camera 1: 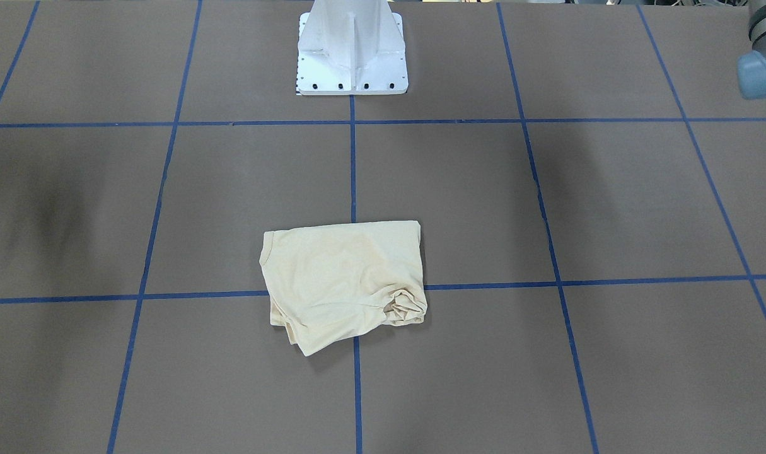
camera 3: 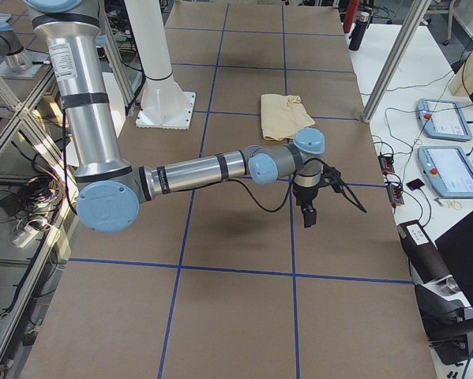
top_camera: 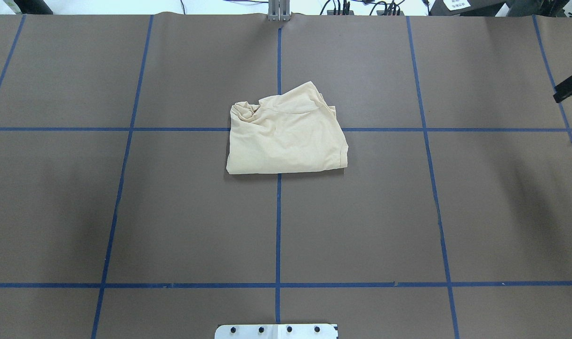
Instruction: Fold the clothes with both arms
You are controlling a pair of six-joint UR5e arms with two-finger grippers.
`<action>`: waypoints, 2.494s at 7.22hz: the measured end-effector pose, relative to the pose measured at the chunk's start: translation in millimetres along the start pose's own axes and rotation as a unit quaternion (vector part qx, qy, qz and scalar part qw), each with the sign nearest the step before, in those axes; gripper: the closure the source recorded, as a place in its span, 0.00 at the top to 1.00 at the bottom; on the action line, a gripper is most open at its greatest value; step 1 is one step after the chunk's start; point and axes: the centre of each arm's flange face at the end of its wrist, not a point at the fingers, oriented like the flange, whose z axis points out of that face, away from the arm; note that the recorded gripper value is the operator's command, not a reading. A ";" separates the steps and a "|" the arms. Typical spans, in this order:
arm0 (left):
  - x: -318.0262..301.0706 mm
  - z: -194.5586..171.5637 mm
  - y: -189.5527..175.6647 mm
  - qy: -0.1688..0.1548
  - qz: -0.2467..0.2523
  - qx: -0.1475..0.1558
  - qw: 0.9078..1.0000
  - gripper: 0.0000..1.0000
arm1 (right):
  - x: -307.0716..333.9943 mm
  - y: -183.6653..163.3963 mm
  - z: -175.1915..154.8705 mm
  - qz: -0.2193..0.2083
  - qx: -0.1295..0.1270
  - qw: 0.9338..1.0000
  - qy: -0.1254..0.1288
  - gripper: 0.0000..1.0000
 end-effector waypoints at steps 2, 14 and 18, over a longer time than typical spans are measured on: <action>-44.4 -4.3 35.8 0.023 0.051 -0.075 0.996 1.00 | 42.0 42.1 6.1 0.000 -0.032 0.999 -0.044 1.00; -66.8 -0.3 82.0 0.088 0.018 -0.180 0.979 1.00 | 111.4 133.3 -29.1 0.124 -0.072 0.986 -0.084 1.00; -59.1 -3.3 77.3 0.098 -0.103 -0.180 0.973 1.00 | 112.9 133.9 -30.0 0.130 -0.073 0.986 -0.081 1.00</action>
